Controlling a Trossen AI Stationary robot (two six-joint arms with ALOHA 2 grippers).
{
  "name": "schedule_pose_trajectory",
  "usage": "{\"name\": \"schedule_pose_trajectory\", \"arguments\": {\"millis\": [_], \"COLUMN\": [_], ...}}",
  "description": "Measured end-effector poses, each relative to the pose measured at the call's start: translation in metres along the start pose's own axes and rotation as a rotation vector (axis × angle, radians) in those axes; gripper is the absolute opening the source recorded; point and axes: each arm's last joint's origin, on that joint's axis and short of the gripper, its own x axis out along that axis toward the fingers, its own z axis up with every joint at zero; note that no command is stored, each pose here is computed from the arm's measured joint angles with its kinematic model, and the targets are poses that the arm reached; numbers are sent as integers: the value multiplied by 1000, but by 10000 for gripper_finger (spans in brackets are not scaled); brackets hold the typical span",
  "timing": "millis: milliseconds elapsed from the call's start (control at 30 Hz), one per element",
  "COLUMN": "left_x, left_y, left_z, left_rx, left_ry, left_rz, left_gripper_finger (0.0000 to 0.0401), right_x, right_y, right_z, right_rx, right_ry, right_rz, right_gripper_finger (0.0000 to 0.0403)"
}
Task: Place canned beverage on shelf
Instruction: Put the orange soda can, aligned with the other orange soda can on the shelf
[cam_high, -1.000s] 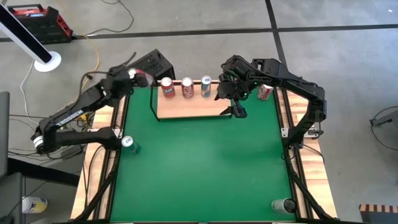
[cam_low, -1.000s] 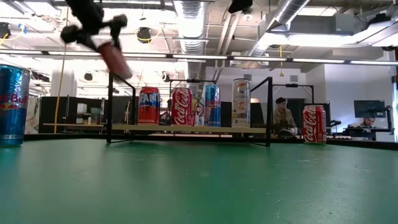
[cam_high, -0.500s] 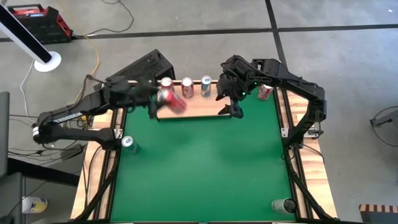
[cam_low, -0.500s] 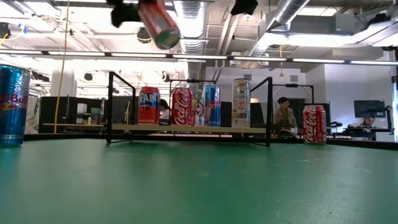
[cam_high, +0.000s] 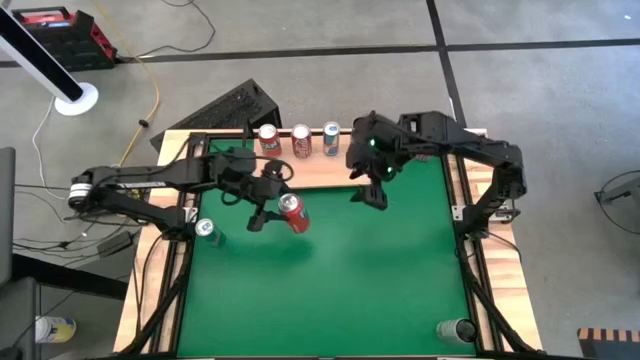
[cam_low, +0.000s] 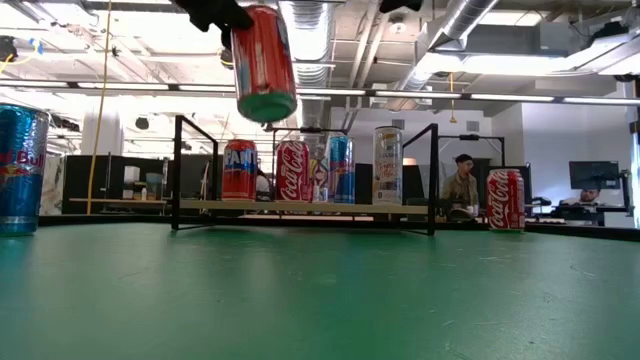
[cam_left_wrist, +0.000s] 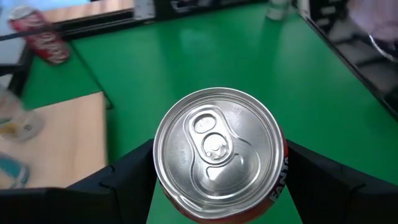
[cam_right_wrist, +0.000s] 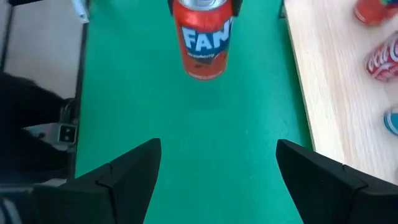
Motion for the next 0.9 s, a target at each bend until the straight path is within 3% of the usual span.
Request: {"name": "schedule_pose_trajectory", "arguments": {"millis": [167,333,567,700,900], "left_x": [20,38,65,84,107], "left_y": [-7,-16,-32,-56,-87], "left_z": [-6,-10,-20,-23,-29], "left_rx": [64,70,216,195,243], "left_ry": [35,59,143,169,202], "left_rz": [-127,-204,-212,-260,-187], "left_gripper_finger": [283,283,284,284,284], "right_x": [15,31,54,70,81], "right_y": [35,63,57,53,60], "right_z": [-20,-58,-110,-136,-150], "right_rx": [34,25,6,3,21], "right_ry": [31,-31,-222,-267,-338], "right_rz": [-77,-29,54,129,206], "right_gripper_finger": [341,324,315,315,315]}}
